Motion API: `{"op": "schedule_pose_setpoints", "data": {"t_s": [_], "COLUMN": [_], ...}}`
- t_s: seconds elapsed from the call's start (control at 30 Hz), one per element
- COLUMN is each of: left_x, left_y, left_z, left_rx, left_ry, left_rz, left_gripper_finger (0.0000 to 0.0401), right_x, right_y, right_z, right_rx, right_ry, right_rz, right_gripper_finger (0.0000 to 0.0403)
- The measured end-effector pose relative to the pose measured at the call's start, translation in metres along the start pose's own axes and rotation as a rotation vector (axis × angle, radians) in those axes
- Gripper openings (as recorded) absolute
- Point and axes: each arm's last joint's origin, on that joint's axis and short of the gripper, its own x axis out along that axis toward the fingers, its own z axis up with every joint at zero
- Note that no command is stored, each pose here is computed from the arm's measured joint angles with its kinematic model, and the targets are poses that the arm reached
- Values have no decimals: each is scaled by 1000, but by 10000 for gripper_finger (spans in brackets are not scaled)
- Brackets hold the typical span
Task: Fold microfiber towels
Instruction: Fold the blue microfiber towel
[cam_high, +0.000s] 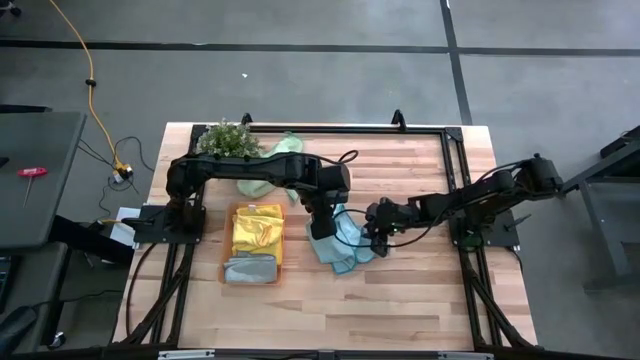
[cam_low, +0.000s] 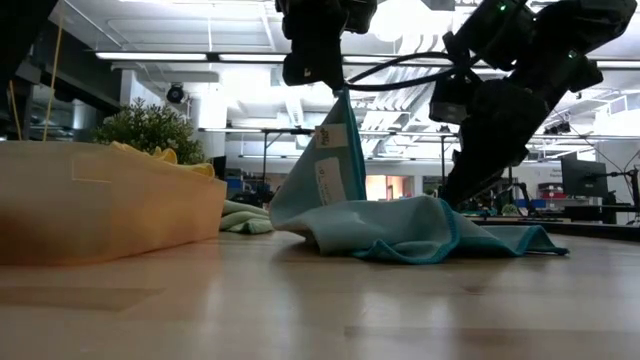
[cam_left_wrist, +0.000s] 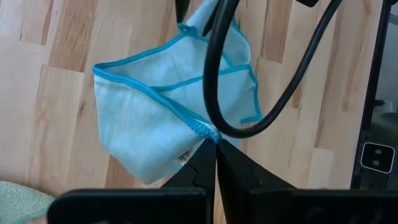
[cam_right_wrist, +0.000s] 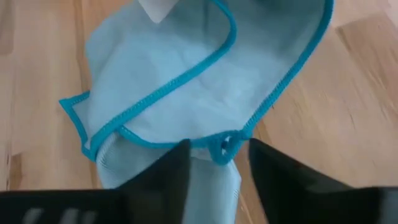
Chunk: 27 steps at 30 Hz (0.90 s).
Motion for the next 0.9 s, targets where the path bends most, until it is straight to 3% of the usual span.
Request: {"op": "schedule_pose_setpoints", "data": {"t_s": [0.17, 0.3, 0.7, 0.9], "left_x": [0, 0, 0, 0], "left_y": [0, 0, 0, 0], "left_z": [0, 0, 0, 0], "left_rx": [0, 0, 0, 0], "left_ry": [0, 0, 0, 0], "left_rz": [0, 0, 0, 0], "left_gripper_finger": [0, 0, 0, 0], "right_x": [-1, -1, -1, -1], "right_y": [2, 2, 2, -1], "right_z": [4, 3, 4, 5], "right_rx": [-20, -8, -4, 61], "right_ry": [-16, -5, -17, -19], "right_rz": [7, 8, 15, 1], "right_gripper_finger": [220, 241, 158, 140]}}
